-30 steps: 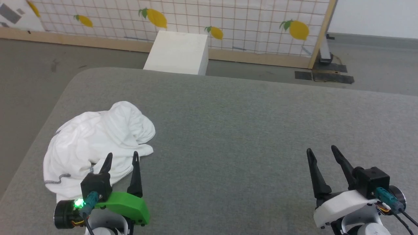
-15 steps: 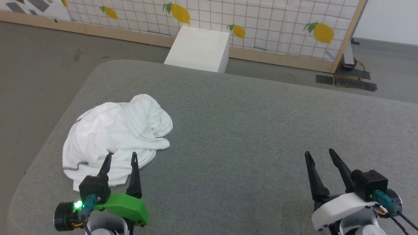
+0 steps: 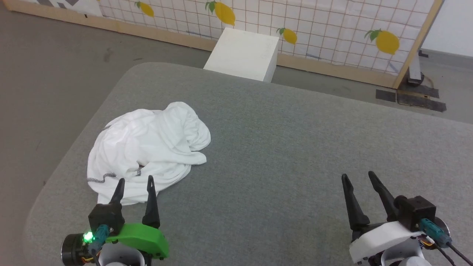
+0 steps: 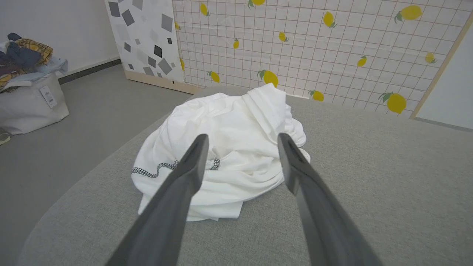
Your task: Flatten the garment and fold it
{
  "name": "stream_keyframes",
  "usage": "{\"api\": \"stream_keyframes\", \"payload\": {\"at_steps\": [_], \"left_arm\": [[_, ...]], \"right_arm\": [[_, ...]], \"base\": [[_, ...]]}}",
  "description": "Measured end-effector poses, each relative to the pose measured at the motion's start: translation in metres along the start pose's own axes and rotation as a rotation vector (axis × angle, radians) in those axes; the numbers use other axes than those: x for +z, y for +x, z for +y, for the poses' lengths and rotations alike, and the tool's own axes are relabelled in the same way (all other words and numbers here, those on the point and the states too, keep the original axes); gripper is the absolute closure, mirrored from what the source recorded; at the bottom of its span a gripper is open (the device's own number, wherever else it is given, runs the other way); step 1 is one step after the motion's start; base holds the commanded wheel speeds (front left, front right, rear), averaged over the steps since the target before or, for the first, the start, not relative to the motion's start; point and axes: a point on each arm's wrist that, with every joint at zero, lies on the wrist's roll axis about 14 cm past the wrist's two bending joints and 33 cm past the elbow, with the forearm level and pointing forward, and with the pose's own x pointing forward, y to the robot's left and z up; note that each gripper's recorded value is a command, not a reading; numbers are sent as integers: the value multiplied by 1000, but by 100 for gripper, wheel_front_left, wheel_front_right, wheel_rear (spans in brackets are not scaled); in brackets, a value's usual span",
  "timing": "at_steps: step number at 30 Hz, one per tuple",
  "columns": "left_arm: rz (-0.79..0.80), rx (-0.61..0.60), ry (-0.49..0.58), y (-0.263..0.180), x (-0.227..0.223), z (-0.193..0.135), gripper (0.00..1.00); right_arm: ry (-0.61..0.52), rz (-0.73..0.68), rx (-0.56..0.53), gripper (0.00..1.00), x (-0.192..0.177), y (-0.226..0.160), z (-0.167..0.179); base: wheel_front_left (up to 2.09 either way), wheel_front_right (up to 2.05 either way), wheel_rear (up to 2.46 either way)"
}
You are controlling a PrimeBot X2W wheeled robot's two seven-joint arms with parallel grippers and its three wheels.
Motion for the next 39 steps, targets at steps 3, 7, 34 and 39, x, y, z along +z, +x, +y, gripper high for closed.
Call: {"api": "stream_keyframes", "payload": {"at_steps": [3, 7, 34, 39], "left_arm": [[-2, 13, -6, -2, 0, 4, 0], [-5, 38, -21, -5, -1, 10, 0], [-23, 155, -13, -28, -4, 44, 0], [-24, 172, -11, -32, -5, 49, 0]], "right_arm": [[9, -1, 11, 0, -1, 2, 4], [13, 5, 26, 0, -4, 5, 8], [37, 5, 119, 0, -15, 19, 38], [39, 6, 133, 0, -17, 20, 43]], "base": [[0, 0, 0], [0, 0, 0], [0, 0, 0], [0, 0, 0]]}}
